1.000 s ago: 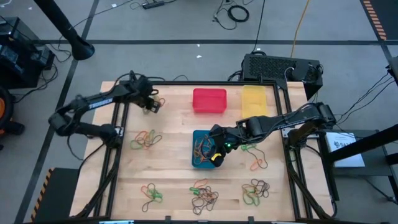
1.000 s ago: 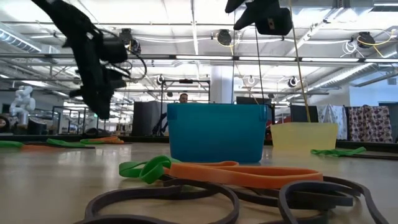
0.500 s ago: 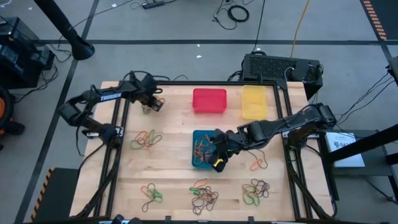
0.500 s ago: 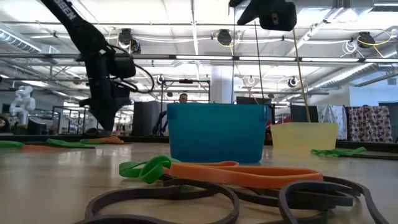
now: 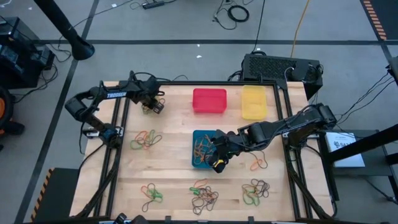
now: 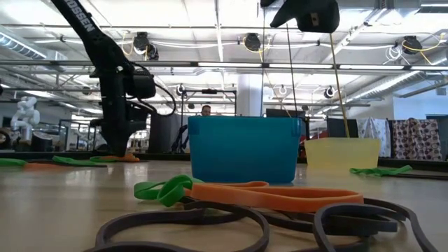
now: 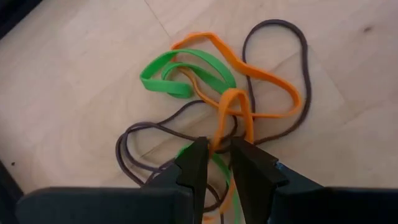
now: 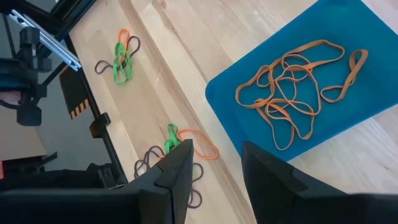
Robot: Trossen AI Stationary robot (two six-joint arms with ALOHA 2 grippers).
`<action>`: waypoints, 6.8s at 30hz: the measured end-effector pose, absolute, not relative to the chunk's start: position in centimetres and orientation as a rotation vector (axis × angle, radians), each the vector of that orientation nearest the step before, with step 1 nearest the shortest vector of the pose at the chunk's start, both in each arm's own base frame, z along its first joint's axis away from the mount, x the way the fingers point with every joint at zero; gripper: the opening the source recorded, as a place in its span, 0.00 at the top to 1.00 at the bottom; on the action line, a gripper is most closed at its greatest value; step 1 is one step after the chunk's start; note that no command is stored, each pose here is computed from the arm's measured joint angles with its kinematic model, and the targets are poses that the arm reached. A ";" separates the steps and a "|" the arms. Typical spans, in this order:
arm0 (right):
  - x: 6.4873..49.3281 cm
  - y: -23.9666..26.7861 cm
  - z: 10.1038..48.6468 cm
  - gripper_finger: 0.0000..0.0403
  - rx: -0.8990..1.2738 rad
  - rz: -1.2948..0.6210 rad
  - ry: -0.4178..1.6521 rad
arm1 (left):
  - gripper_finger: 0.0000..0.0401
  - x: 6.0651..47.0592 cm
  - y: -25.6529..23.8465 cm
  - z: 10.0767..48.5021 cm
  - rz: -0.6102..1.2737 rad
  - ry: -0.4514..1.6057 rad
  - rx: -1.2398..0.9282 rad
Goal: Sort rubber bands into baskets
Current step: Put the orange rubber band into the blue bin
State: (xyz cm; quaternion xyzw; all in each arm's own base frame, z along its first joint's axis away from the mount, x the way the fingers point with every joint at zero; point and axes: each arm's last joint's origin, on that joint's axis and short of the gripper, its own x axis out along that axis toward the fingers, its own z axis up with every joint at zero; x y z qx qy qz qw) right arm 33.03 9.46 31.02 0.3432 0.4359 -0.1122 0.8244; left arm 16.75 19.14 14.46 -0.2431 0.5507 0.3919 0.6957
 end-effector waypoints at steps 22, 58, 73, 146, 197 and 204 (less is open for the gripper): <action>33.1 9.2 31.0 0.68 0.658 -0.277 0.892 | 0.99 16.6 15.5 20.2 0.764 1.029 -0.521; 39.3 1.1 33.8 0.68 0.587 -0.037 0.348 | 1.00 20.3 -1.6 30.6 -0.029 0.330 -0.695; 39.3 1.2 33.9 0.68 0.594 0.002 0.353 | 1.00 21.4 -1.8 30.5 -0.047 0.293 -0.695; 35.8 6.1 28.6 1.00 0.444 -0.410 0.845 | 0.57 15.1 -0.6 23.8 0.414 1.133 -0.584; 39.0 4.6 23.2 0.55 0.518 -0.371 0.994 | 0.57 14.6 3.8 13.6 0.828 1.412 -0.520; 38.9 4.6 23.2 0.55 0.513 -0.376 0.994 | 0.67 15.0 3.8 13.1 0.823 1.435 -0.540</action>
